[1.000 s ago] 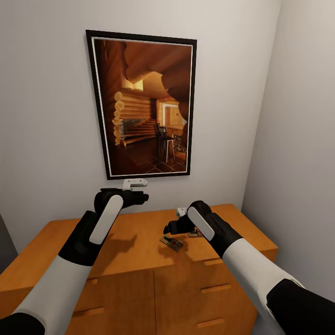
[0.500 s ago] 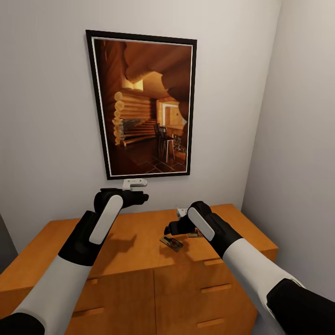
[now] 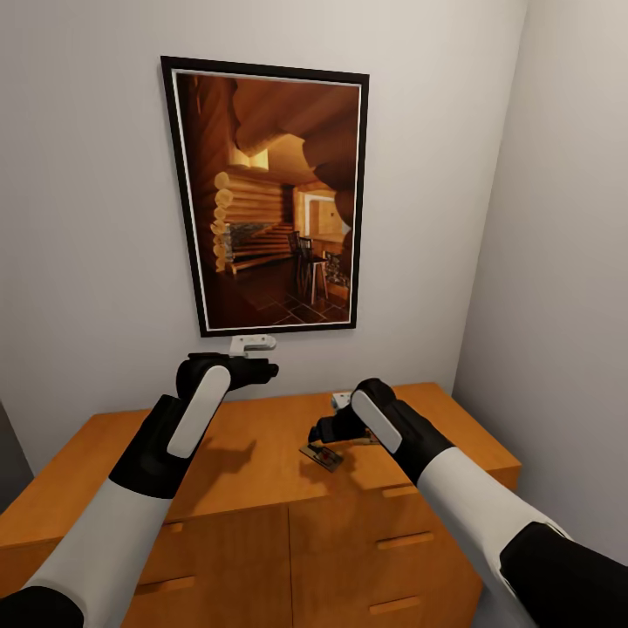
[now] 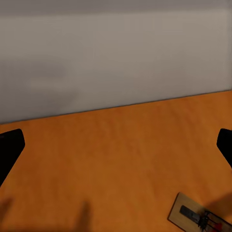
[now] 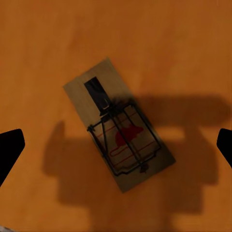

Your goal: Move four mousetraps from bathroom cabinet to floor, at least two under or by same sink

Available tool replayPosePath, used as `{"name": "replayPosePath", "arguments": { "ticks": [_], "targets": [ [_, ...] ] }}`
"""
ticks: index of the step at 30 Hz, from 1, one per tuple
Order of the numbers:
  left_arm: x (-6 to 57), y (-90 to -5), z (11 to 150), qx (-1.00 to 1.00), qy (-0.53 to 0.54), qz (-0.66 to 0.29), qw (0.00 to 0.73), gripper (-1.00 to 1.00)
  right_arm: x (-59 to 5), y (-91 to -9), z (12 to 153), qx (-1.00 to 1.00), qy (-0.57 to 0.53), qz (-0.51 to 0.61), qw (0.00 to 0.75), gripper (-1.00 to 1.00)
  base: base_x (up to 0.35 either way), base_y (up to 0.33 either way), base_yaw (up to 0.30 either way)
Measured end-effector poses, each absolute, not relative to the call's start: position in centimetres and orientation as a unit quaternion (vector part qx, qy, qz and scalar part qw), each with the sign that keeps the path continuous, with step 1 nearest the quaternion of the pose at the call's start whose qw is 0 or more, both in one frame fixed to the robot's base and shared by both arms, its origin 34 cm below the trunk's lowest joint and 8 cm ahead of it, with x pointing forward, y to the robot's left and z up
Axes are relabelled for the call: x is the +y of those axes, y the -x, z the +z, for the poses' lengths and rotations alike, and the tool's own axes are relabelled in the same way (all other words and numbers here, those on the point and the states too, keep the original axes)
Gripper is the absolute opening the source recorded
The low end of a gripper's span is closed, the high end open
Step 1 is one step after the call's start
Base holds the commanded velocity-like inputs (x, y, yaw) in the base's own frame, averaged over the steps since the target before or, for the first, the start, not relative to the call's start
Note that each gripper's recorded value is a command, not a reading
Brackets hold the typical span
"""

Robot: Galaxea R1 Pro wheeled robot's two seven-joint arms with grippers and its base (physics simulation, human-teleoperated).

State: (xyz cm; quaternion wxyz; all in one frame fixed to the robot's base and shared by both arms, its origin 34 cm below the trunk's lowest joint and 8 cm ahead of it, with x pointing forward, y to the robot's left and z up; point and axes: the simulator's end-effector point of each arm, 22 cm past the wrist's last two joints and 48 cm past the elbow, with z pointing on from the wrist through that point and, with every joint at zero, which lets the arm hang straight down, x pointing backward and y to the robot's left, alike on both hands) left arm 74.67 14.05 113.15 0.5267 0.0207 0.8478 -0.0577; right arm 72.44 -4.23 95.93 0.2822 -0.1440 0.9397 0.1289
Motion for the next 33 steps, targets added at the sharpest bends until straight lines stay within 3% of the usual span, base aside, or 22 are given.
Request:
{"name": "replayPosePath", "arguments": {
  "ticks": [20,33],
  "targets": [
    [14.02,-74.69,112.99,0.849,-0.021,-0.057,0.525,1.00,-4.19,-71.93,94.82,0.942,0.161,0.109,0.274,1.00,0.002,0.000,0.000],
    [14.11,-74.70,113.07,0.848,-0.020,-0.056,0.526,1.00,-4.05,-71.88,94.86,0.942,0.162,0.110,0.274,1.00,0.142,0.000,0.000]
  ]
}}
